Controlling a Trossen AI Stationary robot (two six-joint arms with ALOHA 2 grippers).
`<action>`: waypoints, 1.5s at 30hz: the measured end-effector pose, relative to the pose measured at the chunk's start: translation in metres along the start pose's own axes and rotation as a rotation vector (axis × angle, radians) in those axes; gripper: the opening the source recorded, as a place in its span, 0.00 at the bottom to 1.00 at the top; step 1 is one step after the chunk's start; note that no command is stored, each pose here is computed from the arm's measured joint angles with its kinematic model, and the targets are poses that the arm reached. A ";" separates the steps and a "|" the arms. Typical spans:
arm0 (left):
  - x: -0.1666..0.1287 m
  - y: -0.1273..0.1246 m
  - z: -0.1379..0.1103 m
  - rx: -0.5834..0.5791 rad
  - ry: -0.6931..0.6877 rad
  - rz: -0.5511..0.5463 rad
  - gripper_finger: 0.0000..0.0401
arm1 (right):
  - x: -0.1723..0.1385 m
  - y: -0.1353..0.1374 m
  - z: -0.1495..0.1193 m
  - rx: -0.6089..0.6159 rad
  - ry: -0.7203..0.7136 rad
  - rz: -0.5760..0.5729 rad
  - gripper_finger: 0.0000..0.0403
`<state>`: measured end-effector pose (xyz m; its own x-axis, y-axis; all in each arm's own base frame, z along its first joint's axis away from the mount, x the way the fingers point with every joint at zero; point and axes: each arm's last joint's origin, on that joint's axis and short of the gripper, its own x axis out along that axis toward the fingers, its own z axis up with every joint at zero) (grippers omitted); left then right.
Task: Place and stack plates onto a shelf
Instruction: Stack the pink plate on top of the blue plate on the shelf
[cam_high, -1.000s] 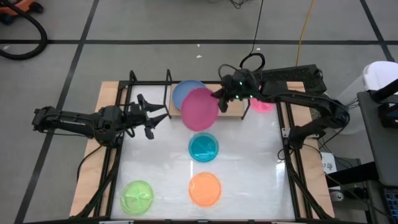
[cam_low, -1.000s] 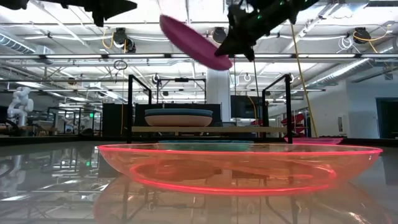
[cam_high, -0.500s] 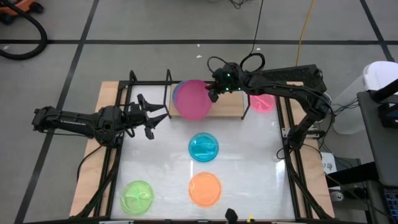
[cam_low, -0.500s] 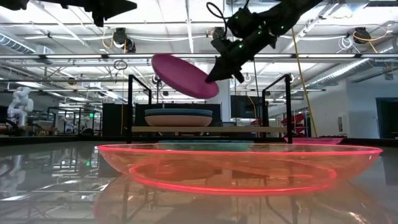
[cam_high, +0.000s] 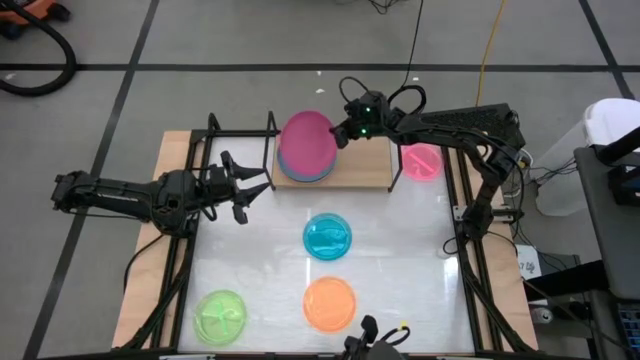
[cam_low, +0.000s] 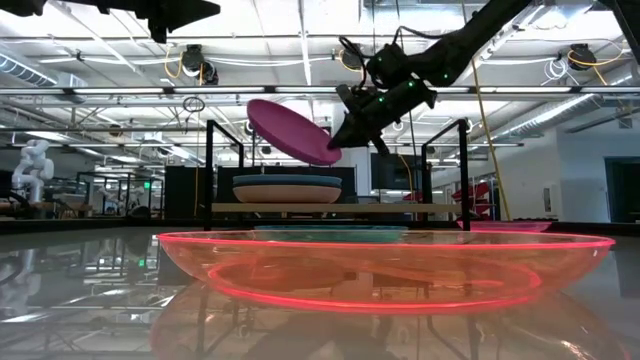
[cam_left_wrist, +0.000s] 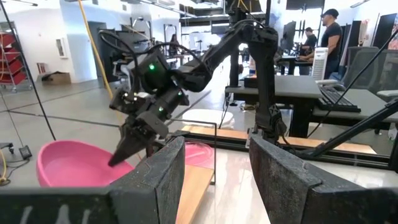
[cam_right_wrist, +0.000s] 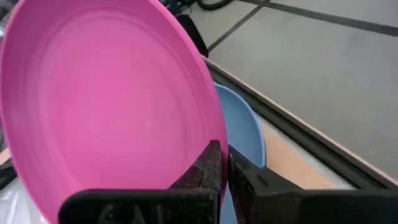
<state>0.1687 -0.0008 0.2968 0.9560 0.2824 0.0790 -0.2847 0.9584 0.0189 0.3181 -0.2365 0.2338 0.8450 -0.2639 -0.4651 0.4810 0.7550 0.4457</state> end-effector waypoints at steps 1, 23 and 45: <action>0.000 0.000 0.000 0.000 0.000 0.000 0.46 | 0.001 -0.001 -0.001 0.001 0.002 0.001 0.00; 0.000 0.000 -0.002 -0.014 0.017 -0.001 0.46 | 0.001 0.000 0.000 -0.048 -0.006 -0.001 0.07; 0.000 0.000 -0.002 -0.018 0.017 -0.001 0.46 | 0.001 0.002 0.007 -0.088 -0.082 -0.003 0.27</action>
<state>0.1688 -0.0009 0.2952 0.9574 0.2820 0.0625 -0.2826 0.9592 0.0014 0.3210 -0.2395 0.2396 0.8619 -0.3114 -0.4002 0.4638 0.8032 0.3738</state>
